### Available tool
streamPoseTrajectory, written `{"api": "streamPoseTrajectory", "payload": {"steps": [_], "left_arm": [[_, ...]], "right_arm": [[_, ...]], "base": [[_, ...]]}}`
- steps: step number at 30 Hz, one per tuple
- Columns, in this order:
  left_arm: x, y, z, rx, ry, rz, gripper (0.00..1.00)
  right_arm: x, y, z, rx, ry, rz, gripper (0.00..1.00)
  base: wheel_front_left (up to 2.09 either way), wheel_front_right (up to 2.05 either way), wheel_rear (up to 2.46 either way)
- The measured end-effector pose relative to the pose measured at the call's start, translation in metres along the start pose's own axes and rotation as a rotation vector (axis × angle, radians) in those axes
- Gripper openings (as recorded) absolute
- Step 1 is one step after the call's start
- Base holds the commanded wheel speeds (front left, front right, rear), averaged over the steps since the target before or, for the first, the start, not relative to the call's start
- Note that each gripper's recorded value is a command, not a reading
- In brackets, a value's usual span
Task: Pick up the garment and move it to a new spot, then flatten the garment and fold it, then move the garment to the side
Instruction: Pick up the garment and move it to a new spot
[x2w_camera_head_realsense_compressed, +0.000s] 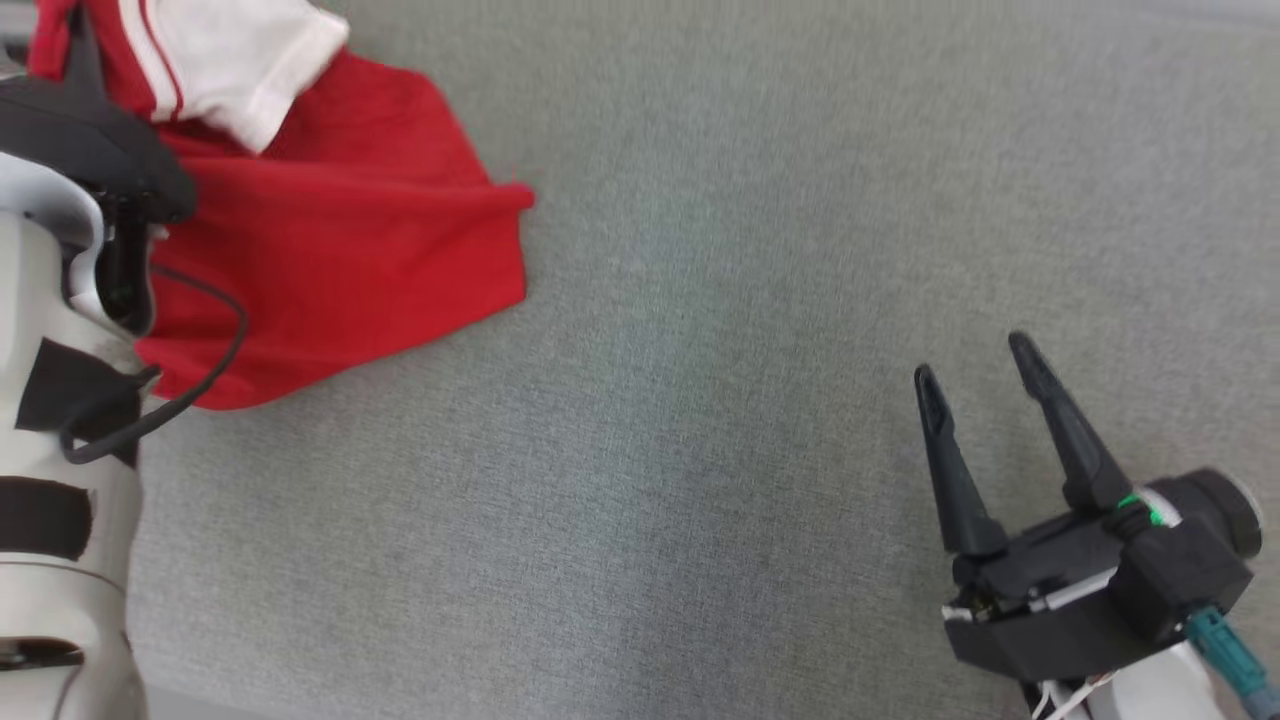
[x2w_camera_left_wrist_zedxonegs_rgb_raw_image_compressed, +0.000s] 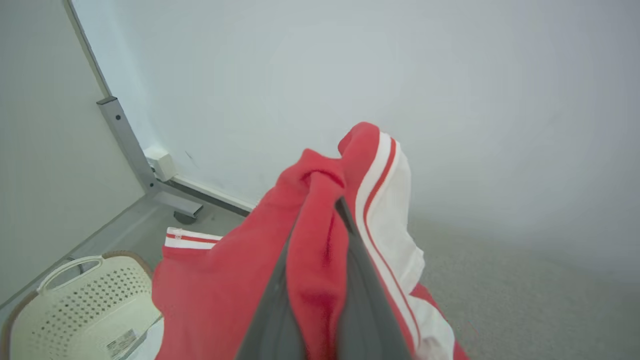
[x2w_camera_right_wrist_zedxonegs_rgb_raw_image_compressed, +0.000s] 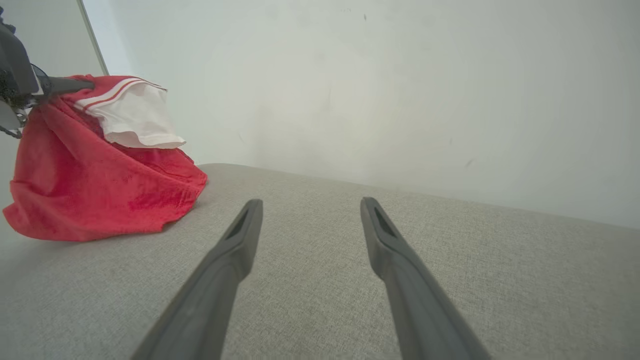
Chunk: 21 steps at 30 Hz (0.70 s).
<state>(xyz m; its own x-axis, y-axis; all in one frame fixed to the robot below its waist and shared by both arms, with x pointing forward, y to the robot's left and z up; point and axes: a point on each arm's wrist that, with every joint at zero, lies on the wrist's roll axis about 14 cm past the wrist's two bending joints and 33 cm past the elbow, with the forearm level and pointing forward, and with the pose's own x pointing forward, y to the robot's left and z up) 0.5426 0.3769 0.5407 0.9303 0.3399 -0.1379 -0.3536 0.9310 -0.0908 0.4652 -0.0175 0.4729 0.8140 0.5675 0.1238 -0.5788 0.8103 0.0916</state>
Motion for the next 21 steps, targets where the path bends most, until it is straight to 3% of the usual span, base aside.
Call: {"api": "streamPoseTrajectory", "payload": {"steps": [10,16,21], "left_arm": [[-0.046,-0.035,0.107,-0.121,-0.37,-0.14,0.0],[-0.071,-0.073,0.134,-0.142,-0.437,-0.269,0.0],[-0.09,-0.128,0.148,-0.173,-0.451,-0.429,0.0]], "right_arm": [[-0.023,0.02,0.044,0.007,-0.065,-0.035,1.0],[-0.041,0.019,0.067,-0.011,-0.104,-0.08,1.0],[-0.061,0.009,0.082,-0.027,-0.131,-0.145,1.0]], "base": [[0.0,0.0,0.0],[0.0,0.0,0.0],[0.0,0.0,0.0]]}}
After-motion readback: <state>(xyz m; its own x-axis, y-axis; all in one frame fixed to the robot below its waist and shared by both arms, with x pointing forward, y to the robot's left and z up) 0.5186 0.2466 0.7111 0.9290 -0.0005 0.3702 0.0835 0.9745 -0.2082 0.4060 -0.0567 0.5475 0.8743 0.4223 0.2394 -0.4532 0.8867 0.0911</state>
